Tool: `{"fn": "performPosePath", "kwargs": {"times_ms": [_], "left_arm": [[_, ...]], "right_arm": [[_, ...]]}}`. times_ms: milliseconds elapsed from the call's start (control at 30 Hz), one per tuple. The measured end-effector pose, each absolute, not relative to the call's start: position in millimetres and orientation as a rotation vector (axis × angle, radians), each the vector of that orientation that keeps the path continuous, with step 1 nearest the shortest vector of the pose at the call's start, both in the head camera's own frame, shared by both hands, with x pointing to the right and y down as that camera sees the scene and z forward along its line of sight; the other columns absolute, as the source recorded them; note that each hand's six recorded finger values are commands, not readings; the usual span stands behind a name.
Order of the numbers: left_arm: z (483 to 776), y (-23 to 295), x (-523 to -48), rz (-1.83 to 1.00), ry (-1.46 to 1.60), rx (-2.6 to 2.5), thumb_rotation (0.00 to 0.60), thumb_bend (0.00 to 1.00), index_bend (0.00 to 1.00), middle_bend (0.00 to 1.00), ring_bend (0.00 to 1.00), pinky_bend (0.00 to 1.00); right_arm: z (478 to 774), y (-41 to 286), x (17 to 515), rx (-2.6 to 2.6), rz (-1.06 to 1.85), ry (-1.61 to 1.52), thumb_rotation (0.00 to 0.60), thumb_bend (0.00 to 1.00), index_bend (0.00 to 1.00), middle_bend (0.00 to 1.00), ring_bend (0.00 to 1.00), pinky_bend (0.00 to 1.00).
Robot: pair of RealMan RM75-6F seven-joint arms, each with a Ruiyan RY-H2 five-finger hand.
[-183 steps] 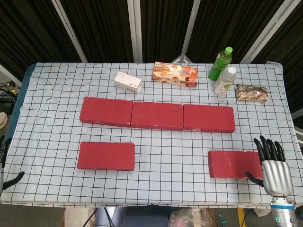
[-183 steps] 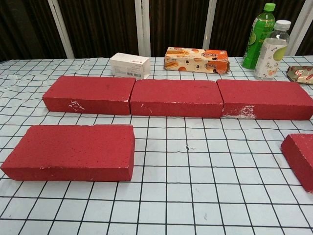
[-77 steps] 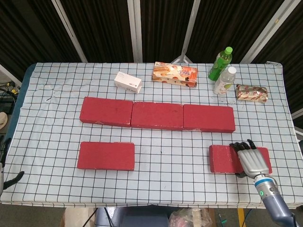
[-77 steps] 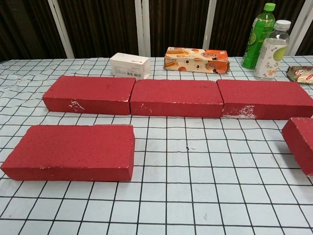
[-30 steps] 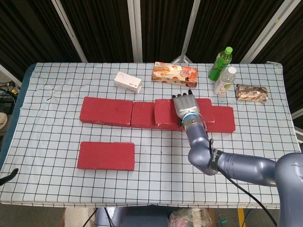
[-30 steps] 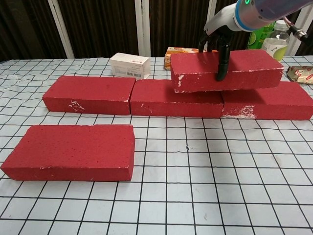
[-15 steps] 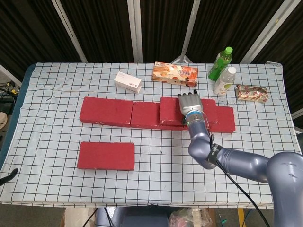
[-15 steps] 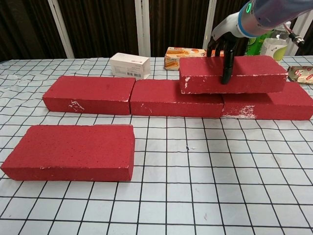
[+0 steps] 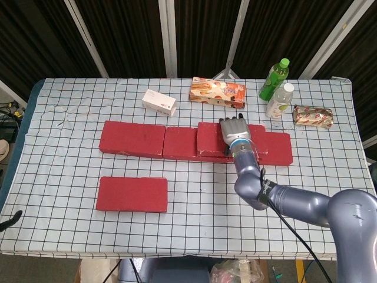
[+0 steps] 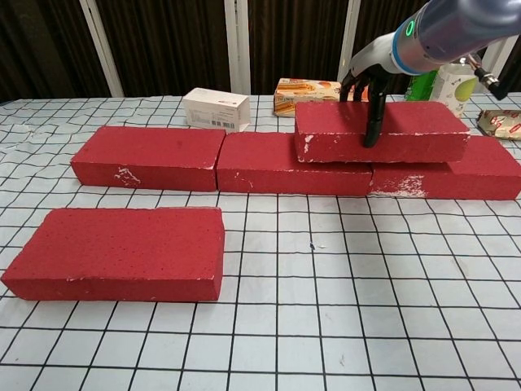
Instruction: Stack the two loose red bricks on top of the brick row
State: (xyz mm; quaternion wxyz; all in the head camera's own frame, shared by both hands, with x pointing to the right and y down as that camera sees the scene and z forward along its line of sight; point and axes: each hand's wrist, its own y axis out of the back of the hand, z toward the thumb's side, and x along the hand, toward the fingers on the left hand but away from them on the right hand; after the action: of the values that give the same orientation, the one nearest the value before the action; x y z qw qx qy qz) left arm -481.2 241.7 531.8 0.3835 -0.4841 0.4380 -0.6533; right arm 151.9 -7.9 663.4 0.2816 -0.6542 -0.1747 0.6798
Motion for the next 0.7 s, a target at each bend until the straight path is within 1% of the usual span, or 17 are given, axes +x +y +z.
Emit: {"fn": "performPosePath", "kwargs": {"times_ms": [433,700], "left_arm": [[532.1,241.7,-481.2,-1.667,1.114,-1.232,0.600,0.00,0.02,0.00,0.00,0.17],[533.2,241.6,-480.6,-1.670,1.109,-1.231,0.600,0.00,0.02,0.00,0.00,0.17]], "right_arm": [[670.2,-5.4,153.5,-1.757,1.824,-0.463,0.600,0.15,0.25,0.21,0.16,0.00],[667.3,-7.0,153.9,-1.747,1.819,-0.473,0.600,0.15,0.24,0.21,0.11,0.00]]}}
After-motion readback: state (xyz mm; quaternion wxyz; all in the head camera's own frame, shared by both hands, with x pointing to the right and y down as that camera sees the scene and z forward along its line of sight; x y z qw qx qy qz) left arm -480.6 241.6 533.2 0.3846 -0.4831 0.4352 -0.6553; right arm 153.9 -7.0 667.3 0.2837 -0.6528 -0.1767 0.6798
